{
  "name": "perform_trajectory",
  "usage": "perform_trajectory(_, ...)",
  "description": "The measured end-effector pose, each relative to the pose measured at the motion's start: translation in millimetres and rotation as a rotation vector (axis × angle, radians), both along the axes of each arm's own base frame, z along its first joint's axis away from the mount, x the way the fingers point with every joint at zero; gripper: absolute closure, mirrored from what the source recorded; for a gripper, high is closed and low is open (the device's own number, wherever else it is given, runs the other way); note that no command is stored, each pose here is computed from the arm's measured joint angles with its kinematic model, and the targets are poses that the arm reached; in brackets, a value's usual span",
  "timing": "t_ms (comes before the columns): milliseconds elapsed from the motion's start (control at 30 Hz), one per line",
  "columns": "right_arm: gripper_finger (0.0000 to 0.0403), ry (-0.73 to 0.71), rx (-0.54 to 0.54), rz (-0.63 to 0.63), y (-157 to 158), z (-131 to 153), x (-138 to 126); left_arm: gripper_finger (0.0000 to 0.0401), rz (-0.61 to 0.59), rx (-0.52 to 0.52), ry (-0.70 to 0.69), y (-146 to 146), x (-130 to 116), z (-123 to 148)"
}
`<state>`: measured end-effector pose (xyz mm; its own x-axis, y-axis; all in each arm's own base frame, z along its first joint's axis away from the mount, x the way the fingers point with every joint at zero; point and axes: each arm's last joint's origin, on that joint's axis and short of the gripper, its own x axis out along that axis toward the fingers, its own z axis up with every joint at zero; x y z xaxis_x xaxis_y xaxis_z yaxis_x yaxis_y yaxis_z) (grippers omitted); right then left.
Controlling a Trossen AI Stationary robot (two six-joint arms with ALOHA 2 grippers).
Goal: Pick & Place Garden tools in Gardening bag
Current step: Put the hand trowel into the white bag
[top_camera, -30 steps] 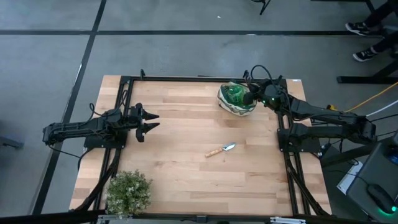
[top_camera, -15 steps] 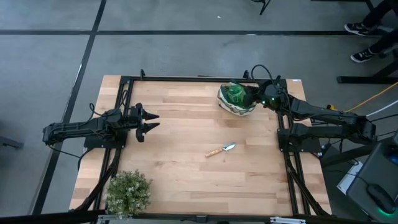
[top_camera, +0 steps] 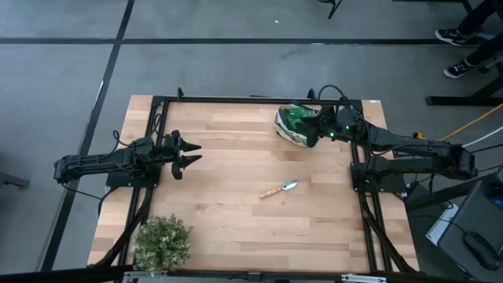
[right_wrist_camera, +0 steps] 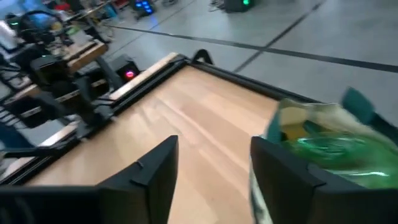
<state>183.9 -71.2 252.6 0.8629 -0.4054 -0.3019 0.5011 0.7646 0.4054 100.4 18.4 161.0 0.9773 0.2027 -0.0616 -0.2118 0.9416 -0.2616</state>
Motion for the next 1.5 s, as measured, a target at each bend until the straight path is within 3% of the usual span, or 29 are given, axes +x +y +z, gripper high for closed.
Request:
perform_trajectory(400,0.0127,-0.016,0.001,0.154,25,-2,16,0.021,0.0,0.0,0.0,0,0,0)
perform_trajectory(667,0.0126,0.028,0.032,0.274,48,-14,40,0.0211,0.0,0.0,0.0,0,0,0)
perform_trajectory(1000,0.0126,0.135,0.091,0.524,80,-28,74,0.0211,0.0,0.0,0.0,0,0,0)
perform_trajectory(1233,0.0126,0.226,0.134,0.652,100,-49,83,0.0211,0.0,0.0,0.0,0,0,0)
perform_trajectory(1500,0.0126,0.308,0.147,0.706,116,-69,88,0.021,0.0,0.0,0.0,0,0,0)
